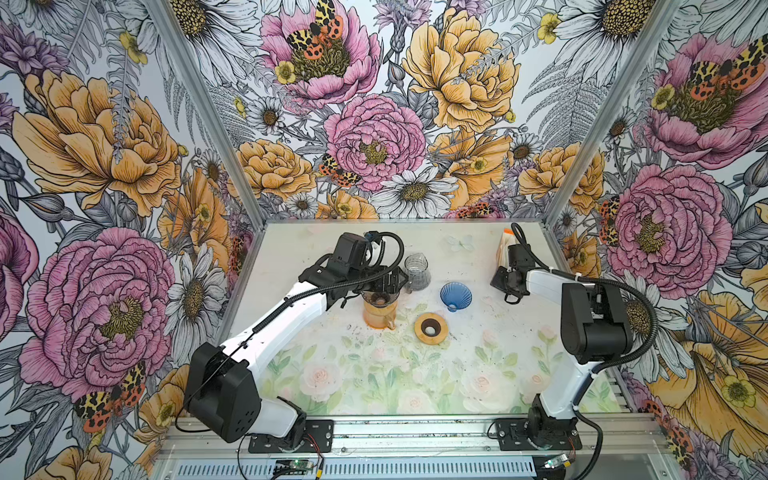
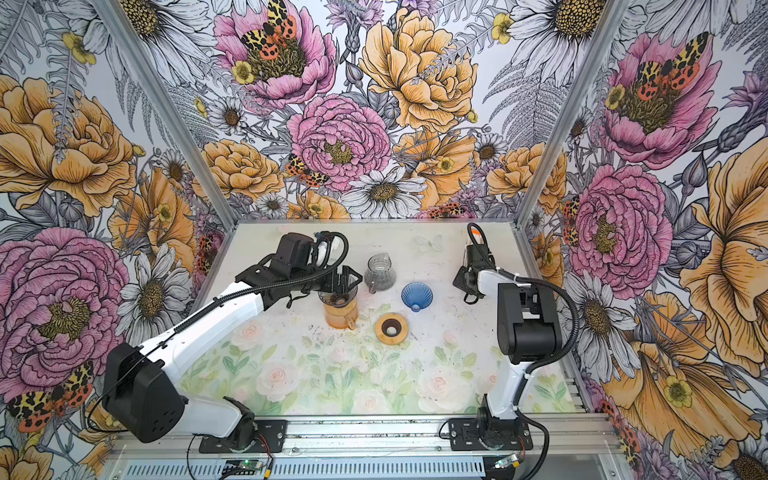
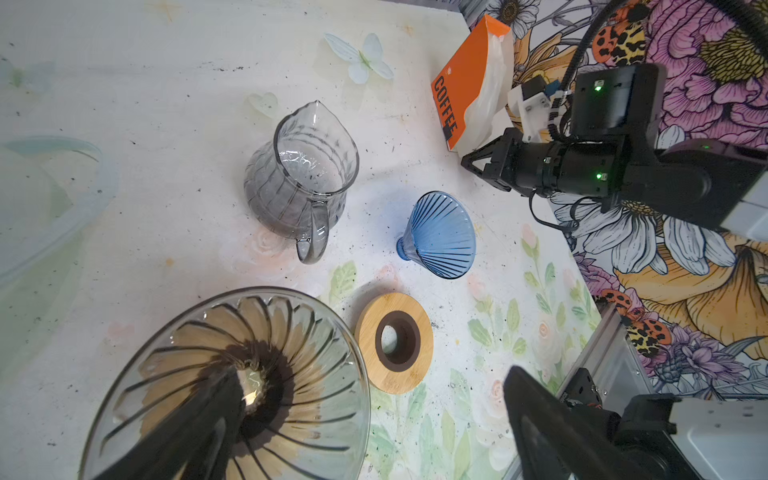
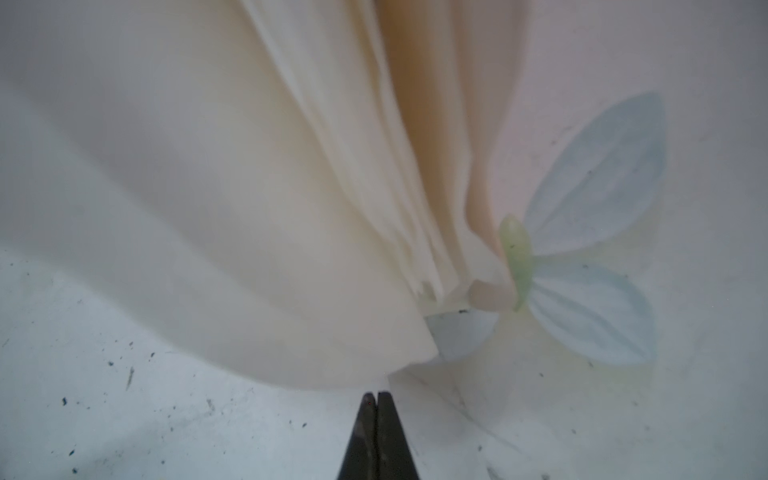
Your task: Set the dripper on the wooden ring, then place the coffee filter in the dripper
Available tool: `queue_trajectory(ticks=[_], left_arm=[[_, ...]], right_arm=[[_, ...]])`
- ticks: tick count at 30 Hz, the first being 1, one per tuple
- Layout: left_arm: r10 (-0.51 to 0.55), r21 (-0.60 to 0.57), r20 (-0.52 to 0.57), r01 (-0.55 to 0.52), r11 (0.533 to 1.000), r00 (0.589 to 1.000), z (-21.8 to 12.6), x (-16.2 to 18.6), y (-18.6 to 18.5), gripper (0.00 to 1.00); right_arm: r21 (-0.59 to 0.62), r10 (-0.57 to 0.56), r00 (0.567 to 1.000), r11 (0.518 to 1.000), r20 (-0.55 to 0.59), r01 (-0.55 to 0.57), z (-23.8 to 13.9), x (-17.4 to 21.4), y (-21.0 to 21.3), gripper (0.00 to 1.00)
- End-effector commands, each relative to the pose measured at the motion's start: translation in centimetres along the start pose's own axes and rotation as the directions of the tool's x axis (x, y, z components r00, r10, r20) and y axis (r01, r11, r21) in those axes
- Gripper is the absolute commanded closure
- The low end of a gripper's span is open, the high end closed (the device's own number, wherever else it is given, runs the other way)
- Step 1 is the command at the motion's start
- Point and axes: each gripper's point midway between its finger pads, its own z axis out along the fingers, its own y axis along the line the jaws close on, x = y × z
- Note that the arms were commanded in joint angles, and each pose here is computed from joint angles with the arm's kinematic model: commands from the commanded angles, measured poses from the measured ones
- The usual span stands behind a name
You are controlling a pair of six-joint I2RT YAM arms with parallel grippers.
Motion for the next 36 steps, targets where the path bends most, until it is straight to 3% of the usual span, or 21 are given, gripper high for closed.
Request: queue_trajectory(ticks=[1,4,8,17,26,36], left_arm=[[-0.011,0.01,-0.015,0.011,1.0,1.0,0.3,0.4,-0.4,0.01],[-0.01,0.01,-0.015,0.01,1.0,1.0,0.3,0.4,-0.4,0.01],[-0.005,0.01,-0.011,0.005,1.0,1.0,0.2,0.3,-0.5,0.01],[-0.005,0.01,-0.011,0.005,1.0,1.0,0.3,0.3,-0.5,0.01],[-0.006,0.01,-0.008,0.006,1.0,1.0,0.3,0.2,-0.6,0.01],[-0.006,0.007,-0.013,0.006,1.0,1.0,0.5,0.3,-0.6,0.01]], right_arm=[[-0.026,-0.004,1.0,1.0,0.006,0.004,-1.7,0.1,0.6,1.0],[-0.052,-0.019,1.0,0.998,0.014,0.02,-2.8,0.1,1.0,0.98],[-0.084,-0.039,0.997,0.995,0.065,0.044,-5.0,-1.3,1.6,0.84],[-0.098,-0.049,0.991,0.993,0.128,0.062,-8.0,-4.2,1.7,0.73],[-0.087,-0.07,0.99,0.993,0.122,0.08,-7.1,-6.5,1.8,0.76],[-0.071,-0.083,0.994,0.994,0.076,0.089,-5.5,-6.2,1.6,0.84]])
